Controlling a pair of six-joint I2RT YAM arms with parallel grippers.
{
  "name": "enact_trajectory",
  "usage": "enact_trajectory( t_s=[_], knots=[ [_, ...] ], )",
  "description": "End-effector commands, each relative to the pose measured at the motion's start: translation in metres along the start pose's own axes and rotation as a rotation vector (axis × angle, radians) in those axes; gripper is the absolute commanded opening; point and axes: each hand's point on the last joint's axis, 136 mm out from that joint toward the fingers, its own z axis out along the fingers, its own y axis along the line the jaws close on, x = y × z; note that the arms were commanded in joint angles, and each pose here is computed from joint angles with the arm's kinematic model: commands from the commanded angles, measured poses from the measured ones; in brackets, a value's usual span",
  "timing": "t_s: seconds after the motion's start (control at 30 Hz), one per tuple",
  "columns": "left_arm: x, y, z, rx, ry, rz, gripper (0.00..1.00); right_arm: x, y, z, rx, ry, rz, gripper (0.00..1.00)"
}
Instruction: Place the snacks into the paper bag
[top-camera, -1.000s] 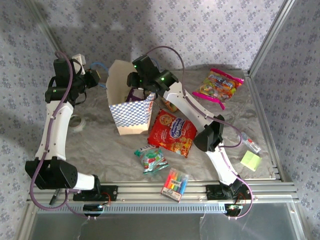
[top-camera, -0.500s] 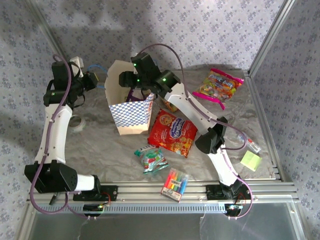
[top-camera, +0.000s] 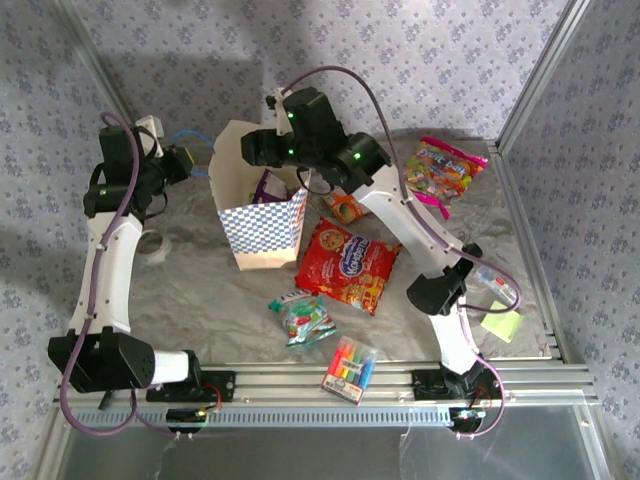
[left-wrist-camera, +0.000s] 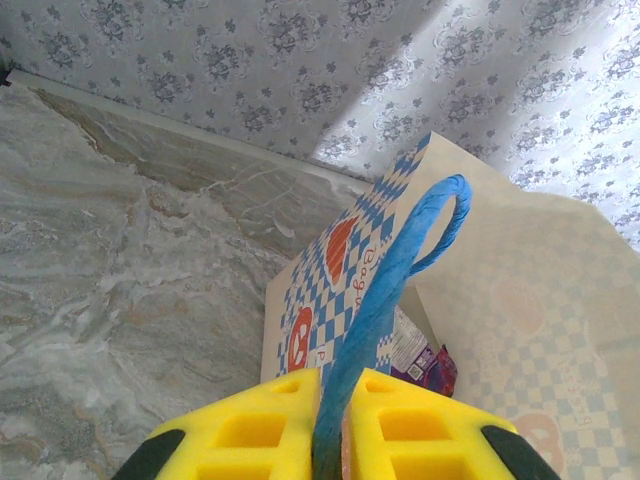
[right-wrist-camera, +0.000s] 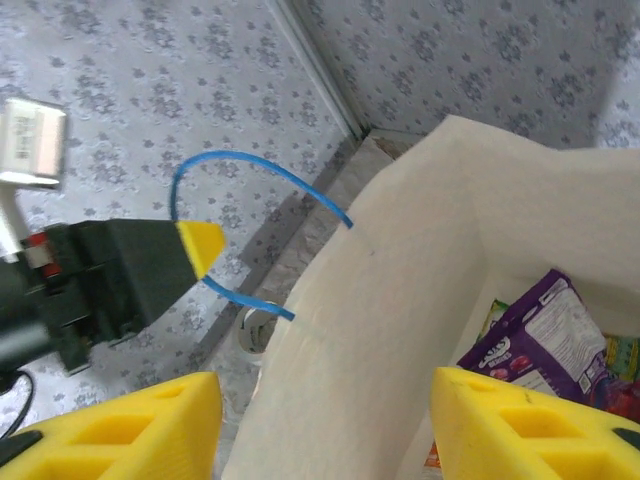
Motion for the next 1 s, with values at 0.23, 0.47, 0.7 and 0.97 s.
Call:
enact_trajectory(
  t_s=[0.23,0.47,0.7,0.97],
  knots=[
    [-0.006,-0.007,-0.012,0.032,-0.024,-0.009,0.17,-0.019,-0.013,-0.096,0.106,-0.113,-0.198,0.64],
    [-0.006,-0.007,-0.011,0.029,-0.015,-0.015,0.19,-0.013,-0.073,-0.151,0.287,-0.179,-0.156,0.68],
    [-0.004,-0.007,-0.011,0.024,-0.002,-0.019,0.20,0.010,-0.145,-0.189,0.452,-0.195,-0.015,0.70],
    [-0.002,-0.004,-0.011,0.009,0.007,-0.024,0.21,0.044,-0.208,-0.217,0.596,-0.183,0.128,0.72]
  ],
)
